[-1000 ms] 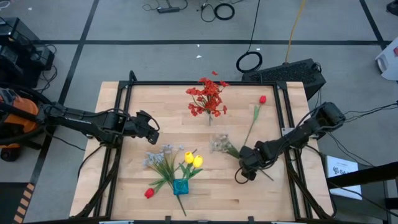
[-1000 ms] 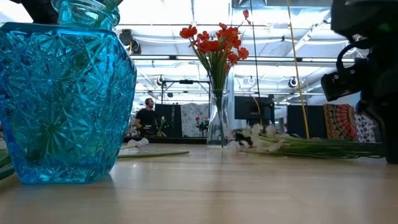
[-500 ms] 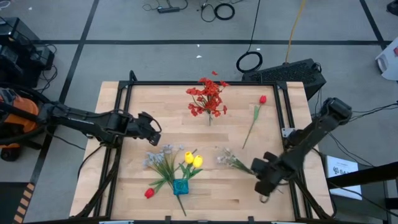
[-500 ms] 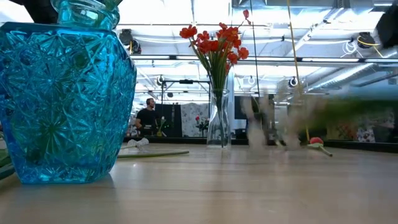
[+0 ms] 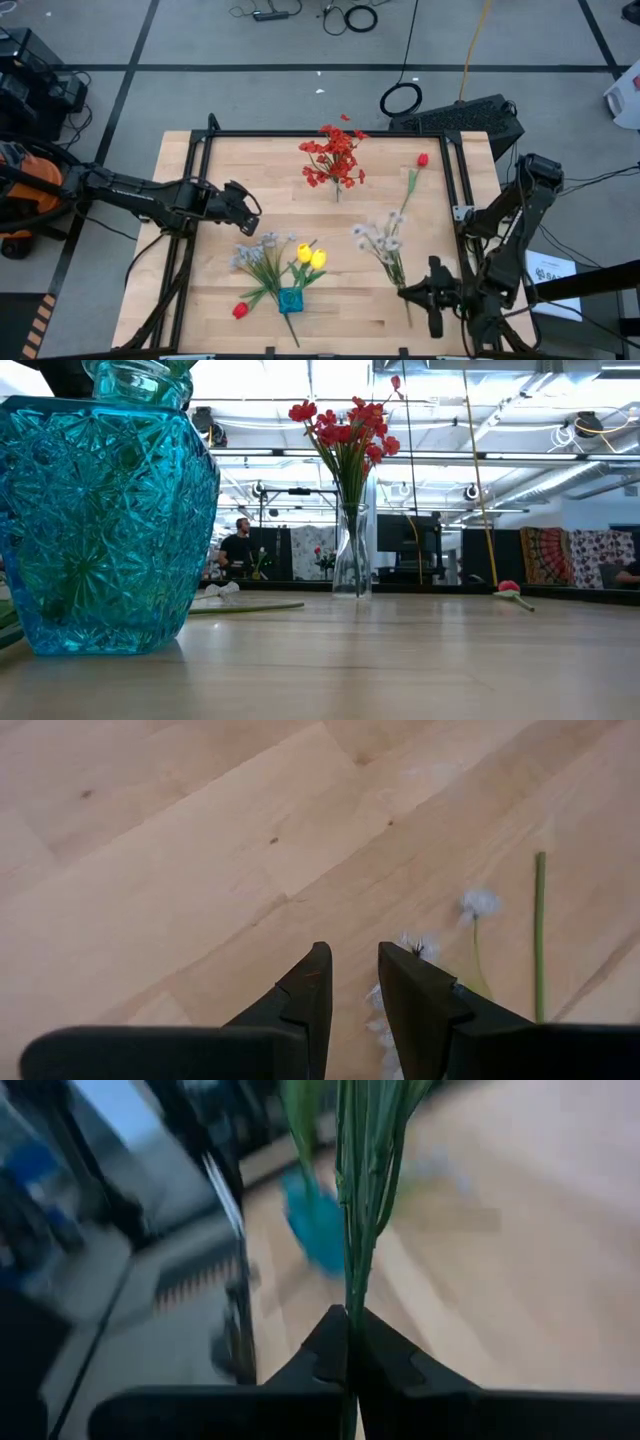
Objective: Sort flowers into vase by color
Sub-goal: Put the top white flowers into the blue flower vase
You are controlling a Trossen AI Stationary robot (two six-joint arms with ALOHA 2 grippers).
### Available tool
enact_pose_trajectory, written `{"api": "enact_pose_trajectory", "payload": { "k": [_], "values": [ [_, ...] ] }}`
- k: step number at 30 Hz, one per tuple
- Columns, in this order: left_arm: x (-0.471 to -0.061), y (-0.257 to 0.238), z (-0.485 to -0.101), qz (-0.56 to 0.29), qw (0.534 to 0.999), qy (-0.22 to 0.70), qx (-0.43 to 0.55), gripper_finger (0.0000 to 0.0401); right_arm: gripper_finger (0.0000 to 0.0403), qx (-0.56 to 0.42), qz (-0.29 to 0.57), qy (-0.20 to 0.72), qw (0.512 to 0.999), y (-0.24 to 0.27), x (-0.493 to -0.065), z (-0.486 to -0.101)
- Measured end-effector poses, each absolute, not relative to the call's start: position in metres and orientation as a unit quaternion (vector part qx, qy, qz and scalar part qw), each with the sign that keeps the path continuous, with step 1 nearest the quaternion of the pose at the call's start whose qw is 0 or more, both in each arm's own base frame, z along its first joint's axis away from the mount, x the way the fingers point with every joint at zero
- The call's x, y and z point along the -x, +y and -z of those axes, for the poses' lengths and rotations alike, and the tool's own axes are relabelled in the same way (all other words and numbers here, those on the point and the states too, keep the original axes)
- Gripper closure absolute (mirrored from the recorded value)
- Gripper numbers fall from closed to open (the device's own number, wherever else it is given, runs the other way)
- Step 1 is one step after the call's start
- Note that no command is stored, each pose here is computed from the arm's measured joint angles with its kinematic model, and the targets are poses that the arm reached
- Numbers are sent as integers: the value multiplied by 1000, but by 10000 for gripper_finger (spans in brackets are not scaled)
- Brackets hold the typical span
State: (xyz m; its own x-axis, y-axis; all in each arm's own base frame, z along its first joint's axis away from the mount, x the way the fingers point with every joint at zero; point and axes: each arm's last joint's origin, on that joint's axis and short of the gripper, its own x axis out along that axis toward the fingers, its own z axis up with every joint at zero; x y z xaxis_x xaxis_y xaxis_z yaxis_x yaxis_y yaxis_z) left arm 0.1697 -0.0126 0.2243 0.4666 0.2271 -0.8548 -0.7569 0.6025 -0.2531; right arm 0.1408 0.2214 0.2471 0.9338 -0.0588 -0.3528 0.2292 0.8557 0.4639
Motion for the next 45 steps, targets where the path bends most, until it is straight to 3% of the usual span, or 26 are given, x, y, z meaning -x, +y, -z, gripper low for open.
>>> {"api": "enact_pose_trajectory", "payload": {
  "k": [14,23,31,45],
  "values": [
    [-171,-15,-224,-231,825,455,242,311,403,-208,126,-39,969,245,-234,-262],
    [-171,-15,-224,-212,831,465,221,311,402,-103,152,-58,981,271,-321,-285],
    [-170,-15,-224,-202,834,471,202,311,402,-66,160,-72,982,265,-393,-277],
    [-170,-18,-224,-194,836,474,197,311,402,-27,183,-28,982,257,-416,-252]
  ]
}}
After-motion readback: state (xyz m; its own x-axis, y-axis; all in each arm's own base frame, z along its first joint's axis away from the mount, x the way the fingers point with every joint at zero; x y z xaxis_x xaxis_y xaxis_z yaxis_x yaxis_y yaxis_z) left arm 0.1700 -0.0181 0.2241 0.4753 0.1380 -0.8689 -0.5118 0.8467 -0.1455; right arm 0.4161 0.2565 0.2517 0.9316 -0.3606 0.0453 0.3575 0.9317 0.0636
